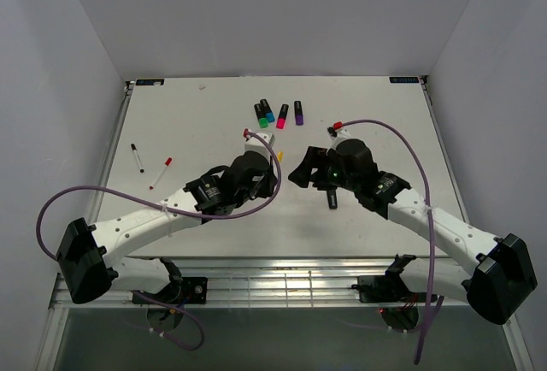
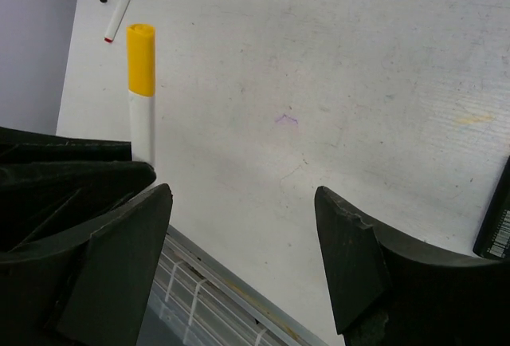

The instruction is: Open the pen caps

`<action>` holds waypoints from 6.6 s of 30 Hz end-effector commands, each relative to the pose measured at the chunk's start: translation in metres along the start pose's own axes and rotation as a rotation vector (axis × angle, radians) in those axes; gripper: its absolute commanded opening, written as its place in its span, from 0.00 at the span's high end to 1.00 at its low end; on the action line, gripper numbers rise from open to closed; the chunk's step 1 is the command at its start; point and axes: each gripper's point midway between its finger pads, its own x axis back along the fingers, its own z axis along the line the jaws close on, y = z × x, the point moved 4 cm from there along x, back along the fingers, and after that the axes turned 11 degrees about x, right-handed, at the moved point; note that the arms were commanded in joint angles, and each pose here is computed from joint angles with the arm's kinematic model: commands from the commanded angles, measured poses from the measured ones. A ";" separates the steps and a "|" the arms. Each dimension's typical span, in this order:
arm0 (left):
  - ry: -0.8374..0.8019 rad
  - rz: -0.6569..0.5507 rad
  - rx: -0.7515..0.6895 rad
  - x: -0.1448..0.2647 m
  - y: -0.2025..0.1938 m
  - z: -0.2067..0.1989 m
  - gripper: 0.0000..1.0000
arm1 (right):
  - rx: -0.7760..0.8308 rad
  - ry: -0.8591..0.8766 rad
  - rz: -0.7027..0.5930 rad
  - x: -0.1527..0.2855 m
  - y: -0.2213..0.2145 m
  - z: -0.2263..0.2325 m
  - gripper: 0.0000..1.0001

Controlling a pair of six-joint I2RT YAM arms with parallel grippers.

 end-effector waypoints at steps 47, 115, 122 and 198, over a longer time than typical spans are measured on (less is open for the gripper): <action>-0.164 0.034 0.056 0.011 -0.011 -0.013 0.48 | -0.119 0.191 -0.104 -0.037 0.048 0.037 0.92; -0.224 0.330 0.442 -0.110 -0.128 -0.074 0.96 | 0.105 -0.356 0.388 -0.080 -0.005 -0.134 0.92; -0.192 0.357 0.457 -0.142 -0.139 -0.070 0.94 | 0.125 -0.336 0.393 -0.086 -0.008 -0.147 0.92; 0.207 -0.040 0.294 -0.117 0.079 0.124 0.47 | 0.175 -0.210 0.252 -0.090 0.057 -0.131 0.40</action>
